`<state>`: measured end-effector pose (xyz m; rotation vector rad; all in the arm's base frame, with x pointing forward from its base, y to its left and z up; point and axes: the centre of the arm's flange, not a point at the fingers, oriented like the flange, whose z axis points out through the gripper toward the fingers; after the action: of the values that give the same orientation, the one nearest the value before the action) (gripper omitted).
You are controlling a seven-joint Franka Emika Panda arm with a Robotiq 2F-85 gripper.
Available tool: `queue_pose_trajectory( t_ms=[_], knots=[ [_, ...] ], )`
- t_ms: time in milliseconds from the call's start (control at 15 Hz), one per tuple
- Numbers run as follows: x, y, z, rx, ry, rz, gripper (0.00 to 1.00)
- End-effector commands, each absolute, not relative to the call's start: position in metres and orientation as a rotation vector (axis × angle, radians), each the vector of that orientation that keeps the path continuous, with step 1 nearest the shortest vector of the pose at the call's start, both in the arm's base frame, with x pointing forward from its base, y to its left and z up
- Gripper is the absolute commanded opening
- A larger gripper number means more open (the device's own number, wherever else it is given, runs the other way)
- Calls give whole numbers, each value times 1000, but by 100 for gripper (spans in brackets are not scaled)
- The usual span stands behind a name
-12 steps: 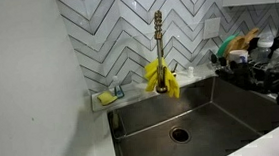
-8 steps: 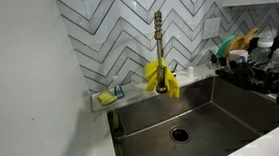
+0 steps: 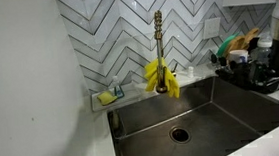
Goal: Turn the tap on using the tap faucet
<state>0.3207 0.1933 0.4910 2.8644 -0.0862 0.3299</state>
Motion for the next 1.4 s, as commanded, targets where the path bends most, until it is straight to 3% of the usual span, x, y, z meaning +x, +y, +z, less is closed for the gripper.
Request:
queue_pose_trajectory(
  t_ms=[0,467,533,933,1333],
  knots=[
    [387,236,506,2831,194,439,100],
    [468,307,514,2792,692,819,100],
    [443,289,519,2806,564,776,100],
    [451,291,519,2820,572,785,100],
    [483,297,484,3113,708,1076,100]
  ],
)
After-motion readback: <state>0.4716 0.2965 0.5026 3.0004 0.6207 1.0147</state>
